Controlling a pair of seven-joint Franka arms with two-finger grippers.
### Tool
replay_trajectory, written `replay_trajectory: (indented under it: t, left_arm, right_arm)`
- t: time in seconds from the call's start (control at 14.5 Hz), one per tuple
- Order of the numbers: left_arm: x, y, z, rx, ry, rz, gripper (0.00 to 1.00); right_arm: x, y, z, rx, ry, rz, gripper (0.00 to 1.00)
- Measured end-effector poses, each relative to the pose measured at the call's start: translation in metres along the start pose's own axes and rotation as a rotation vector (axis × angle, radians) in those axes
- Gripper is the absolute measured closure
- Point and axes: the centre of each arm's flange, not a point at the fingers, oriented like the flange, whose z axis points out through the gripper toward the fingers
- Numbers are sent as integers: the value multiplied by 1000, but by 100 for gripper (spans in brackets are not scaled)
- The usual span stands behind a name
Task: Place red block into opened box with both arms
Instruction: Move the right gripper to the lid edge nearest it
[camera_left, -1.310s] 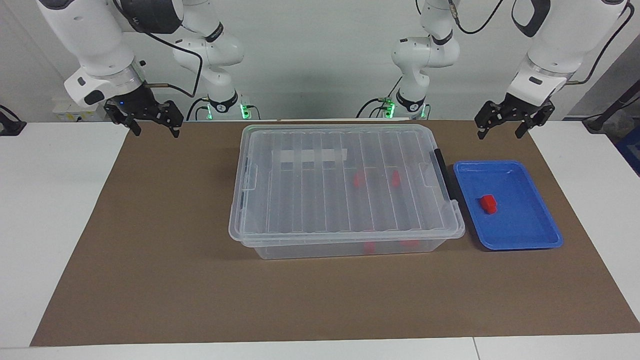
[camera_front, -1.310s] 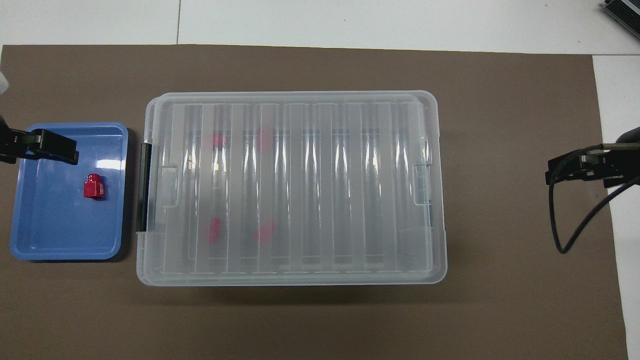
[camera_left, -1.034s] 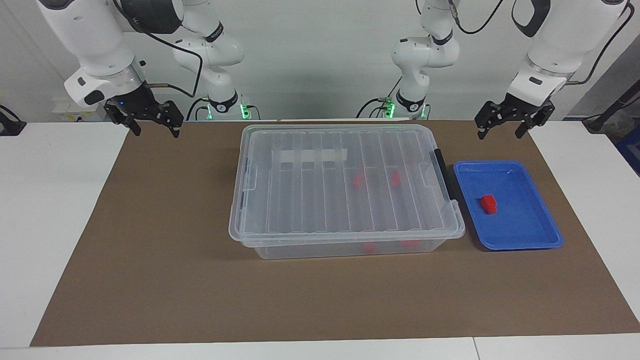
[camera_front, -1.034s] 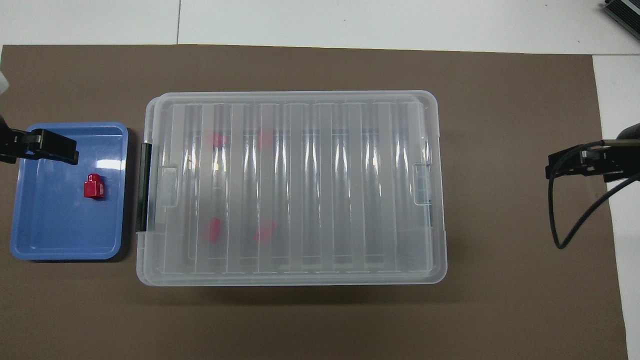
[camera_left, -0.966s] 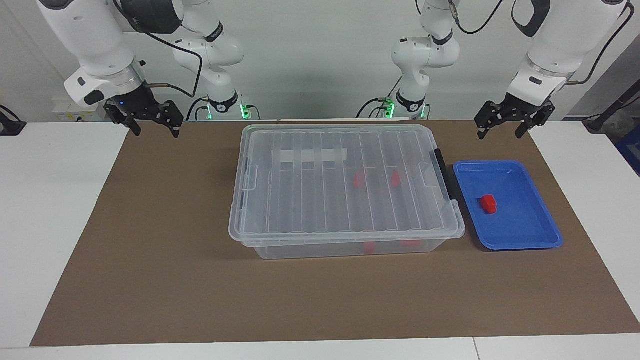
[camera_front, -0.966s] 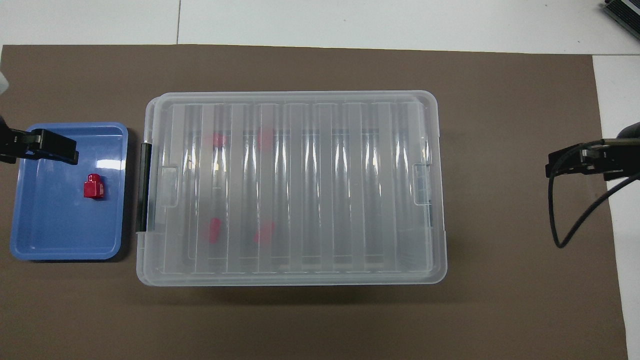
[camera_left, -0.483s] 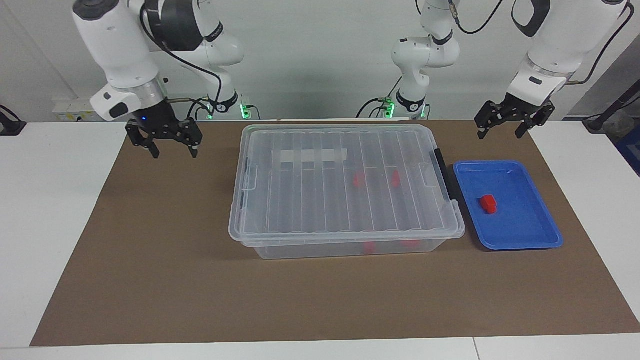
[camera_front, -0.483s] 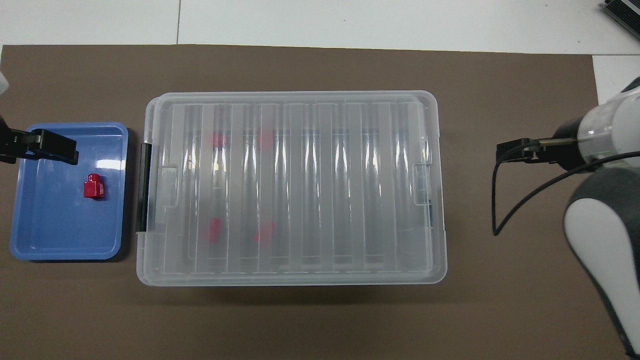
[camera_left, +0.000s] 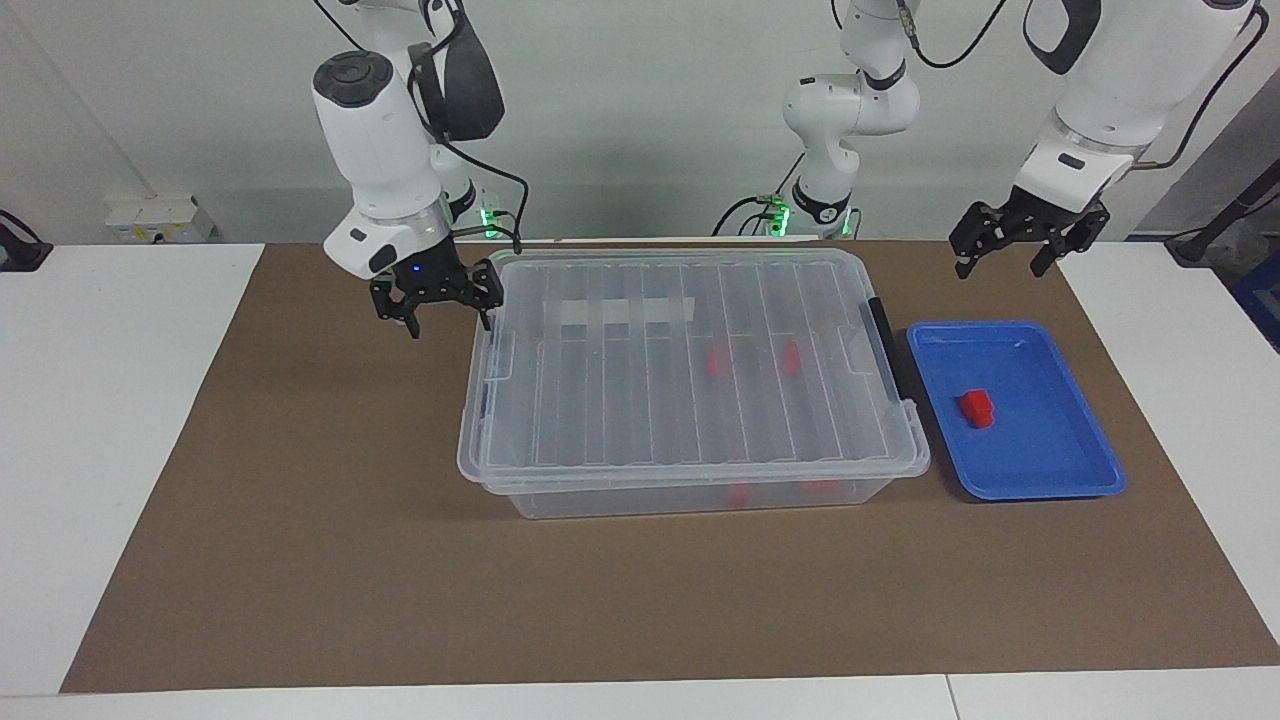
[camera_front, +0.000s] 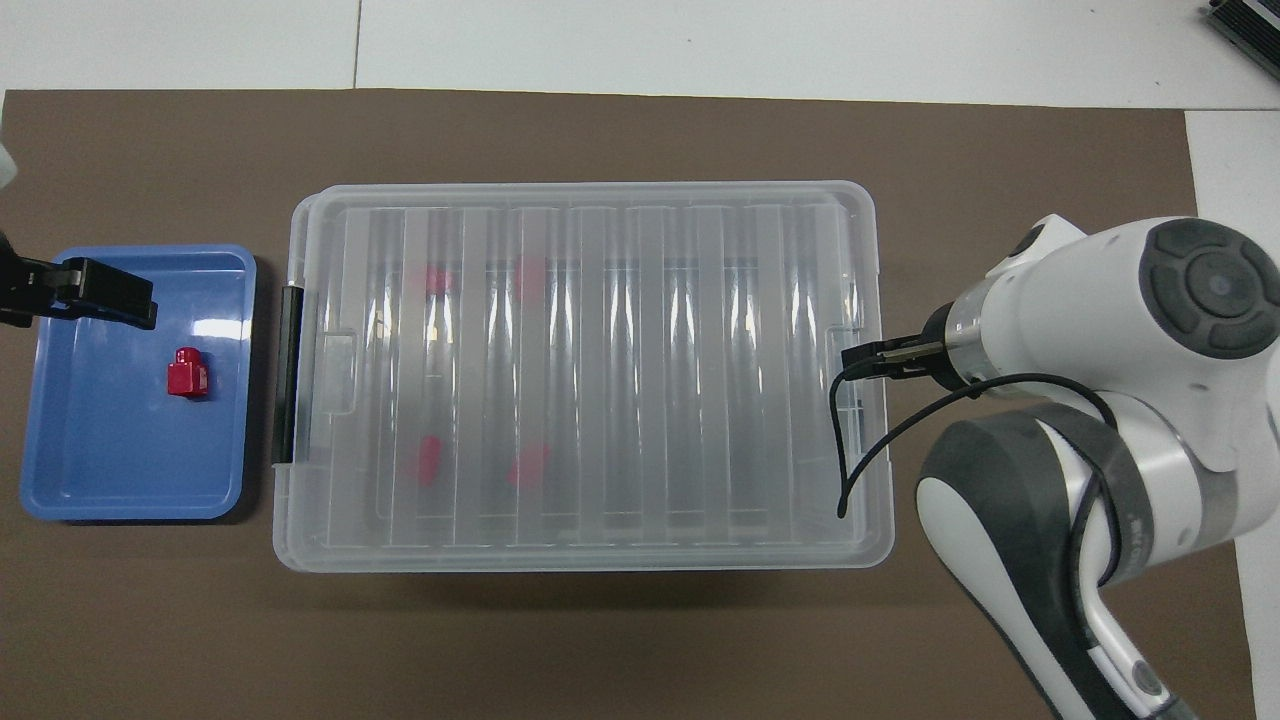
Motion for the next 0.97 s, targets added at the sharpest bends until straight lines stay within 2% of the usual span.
replay_trajectory:
  t: [0.69, 0.97]
  left_arm:
    - [0, 0, 0, 0, 0, 0, 0]
    - [0, 0, 0, 0, 0, 0, 0]
  right_arm:
    - [-10, 8, 34, -5, -42, -65, 0]
    - [-7, 15, 40, -7, -32, -73, 0]
